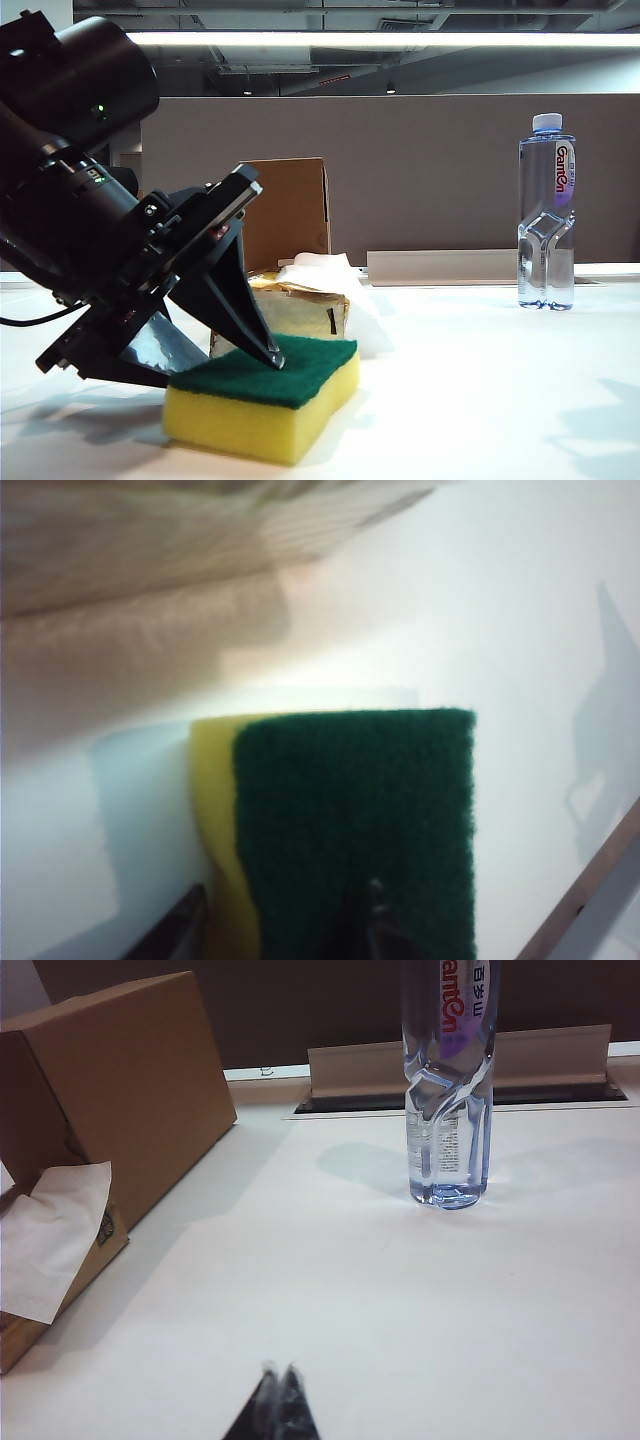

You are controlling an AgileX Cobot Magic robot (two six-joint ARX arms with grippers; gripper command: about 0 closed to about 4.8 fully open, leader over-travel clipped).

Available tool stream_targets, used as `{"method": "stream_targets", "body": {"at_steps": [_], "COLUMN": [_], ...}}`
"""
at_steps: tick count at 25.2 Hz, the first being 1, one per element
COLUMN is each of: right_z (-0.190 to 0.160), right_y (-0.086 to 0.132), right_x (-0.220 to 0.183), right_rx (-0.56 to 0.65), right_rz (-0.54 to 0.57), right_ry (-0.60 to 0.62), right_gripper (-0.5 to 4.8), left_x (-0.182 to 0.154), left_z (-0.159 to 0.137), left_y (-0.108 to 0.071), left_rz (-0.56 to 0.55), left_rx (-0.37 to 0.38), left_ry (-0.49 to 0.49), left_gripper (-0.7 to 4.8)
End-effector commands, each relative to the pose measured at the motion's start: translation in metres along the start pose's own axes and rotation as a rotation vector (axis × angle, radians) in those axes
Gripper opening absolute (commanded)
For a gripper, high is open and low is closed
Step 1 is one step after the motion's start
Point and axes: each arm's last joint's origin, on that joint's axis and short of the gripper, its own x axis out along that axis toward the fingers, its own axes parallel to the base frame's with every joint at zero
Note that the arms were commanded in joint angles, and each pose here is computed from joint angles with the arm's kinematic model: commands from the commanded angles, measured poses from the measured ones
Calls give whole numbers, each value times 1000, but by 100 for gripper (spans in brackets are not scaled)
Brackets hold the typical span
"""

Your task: Move the sponge from left to right to wipe the table, avoiding obstacles on the table, and finally reaching the bottle of mineral water.

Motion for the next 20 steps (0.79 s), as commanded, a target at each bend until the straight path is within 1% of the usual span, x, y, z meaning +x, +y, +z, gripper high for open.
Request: {"method": "stream_targets", "body": {"at_steps": [1, 9, 10, 11, 13, 20], "right_z": [1, 1, 1, 1, 1, 1], "right_y": [0, 0, 0, 0, 0, 0], "right_x": [0, 0, 0, 0, 0, 0], "right_rx": [0, 0, 0, 0, 0, 0], "right_rz": [5, 6, 6, 5, 5, 5], "right_ry": [-14, -14, -13, -14, -14, -14], "right_gripper": [-1, -2, -1, -1, -1, -2], "left_x": [0, 0, 0, -1, -1, -10], "left_z": [-3, -3, -2, -2, -2, 4], "left_y": [2, 2, 2, 2, 1, -1], "left_rz": [20, 21, 21, 21, 23, 69], "left_rx": [-11, -11, -11, -10, -8, 2], "left_ry": [22, 19, 18, 16, 9, -7], "left_gripper": [192, 194, 205, 244, 296, 302]}}
